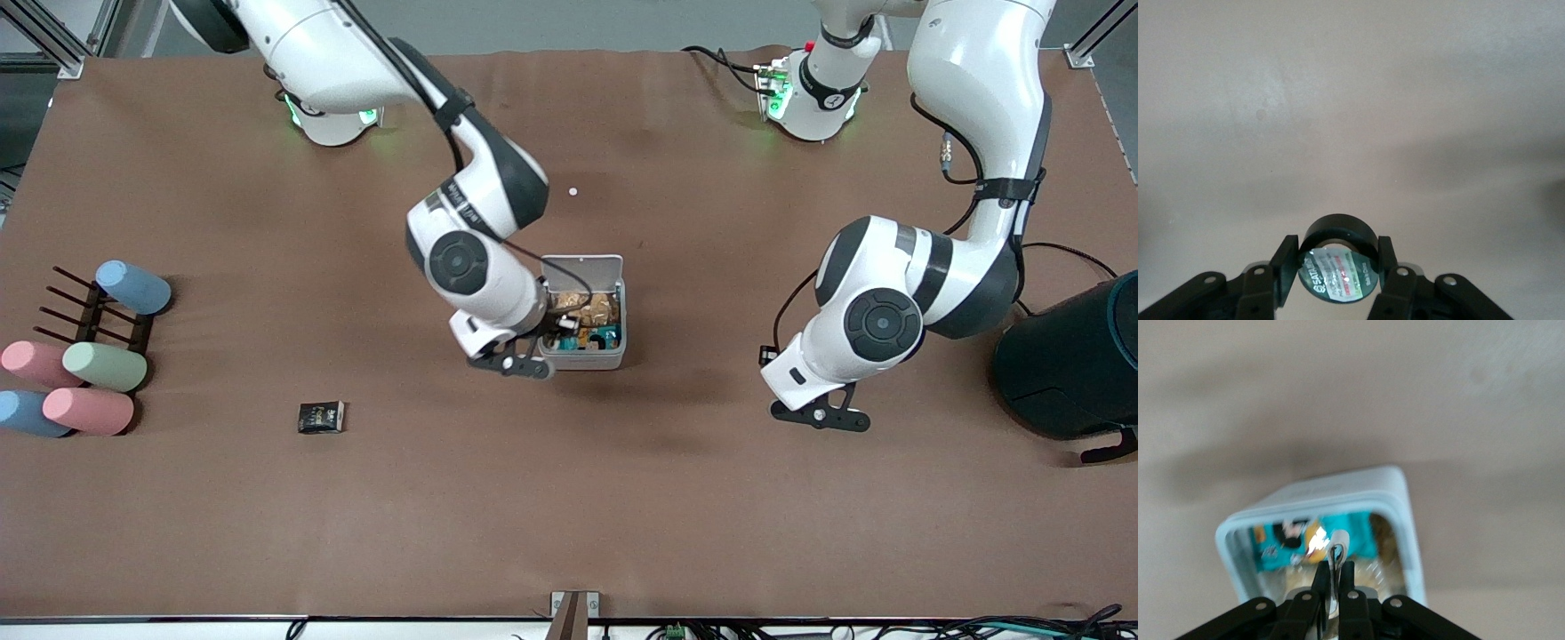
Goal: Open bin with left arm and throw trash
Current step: 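Drop the strip into the bin with the right gripper while the left gripper lifts tape, then drop the tape into the bin with the left gripper while the right gripper reaches tissues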
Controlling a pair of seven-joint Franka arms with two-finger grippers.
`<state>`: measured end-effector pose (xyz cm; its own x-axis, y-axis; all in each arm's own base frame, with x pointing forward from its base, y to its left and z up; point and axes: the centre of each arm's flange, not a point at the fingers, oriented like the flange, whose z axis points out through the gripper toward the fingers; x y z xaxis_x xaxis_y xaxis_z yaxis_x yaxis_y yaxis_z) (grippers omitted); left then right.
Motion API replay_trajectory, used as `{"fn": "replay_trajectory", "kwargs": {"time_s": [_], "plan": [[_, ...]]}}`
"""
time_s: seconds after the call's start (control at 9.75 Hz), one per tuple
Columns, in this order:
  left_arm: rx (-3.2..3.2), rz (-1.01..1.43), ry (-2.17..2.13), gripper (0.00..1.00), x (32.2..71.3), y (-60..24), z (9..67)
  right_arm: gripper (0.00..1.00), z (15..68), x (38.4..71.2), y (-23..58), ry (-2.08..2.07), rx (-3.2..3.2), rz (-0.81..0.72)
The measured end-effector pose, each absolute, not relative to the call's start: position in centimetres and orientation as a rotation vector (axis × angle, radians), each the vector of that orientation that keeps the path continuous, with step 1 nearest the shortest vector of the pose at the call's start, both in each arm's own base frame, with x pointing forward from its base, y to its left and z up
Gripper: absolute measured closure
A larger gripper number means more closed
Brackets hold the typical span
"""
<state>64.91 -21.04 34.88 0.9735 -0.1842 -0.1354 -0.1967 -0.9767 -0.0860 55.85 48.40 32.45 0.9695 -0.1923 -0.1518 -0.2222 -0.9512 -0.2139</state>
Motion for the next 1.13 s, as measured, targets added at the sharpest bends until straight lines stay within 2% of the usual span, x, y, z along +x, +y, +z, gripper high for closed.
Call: {"fn": "replay_trajectory", "kwargs": {"time_s": [0.21, 0.41, 0.72, 0.92, 1.03, 1.13], "plan": [[-3.027, 0.192, 0.304, 0.47, 64.8, -21.6, 35.0, 0.88, 32.4, 54.5, 49.9, 0.290, -2.893, 0.197], [-3.040, 0.184, 0.320, 0.47, 64.6, -22.5, 35.4, 0.81, 32.4, 54.2, 50.2, 0.281, -2.895, 0.199], [-3.057, 0.162, 0.338, 0.47, 64.1, -25.0, 36.3, 0.35, 33.0, 54.7, 49.6, 0.292, -2.894, 0.184], [-3.096, 0.153, 0.315, 0.47, 64.1, -26.6, 37.0, 0.09, 35.2, 55.9, 48.2, 0.299, -2.882, 0.141], [-3.138, 0.149, 0.268, 0.47, 63.9, -27.9, 37.7, 0.01, 36.4, 57.6, 45.9, 0.268, -2.883, 0.117], [-3.161, 0.142, 0.208, 0.47, 63.5, -29.7, 38.3, 0.01, 37.2, 59.7, 42.6, 0.197, -2.892, 0.102]]}}
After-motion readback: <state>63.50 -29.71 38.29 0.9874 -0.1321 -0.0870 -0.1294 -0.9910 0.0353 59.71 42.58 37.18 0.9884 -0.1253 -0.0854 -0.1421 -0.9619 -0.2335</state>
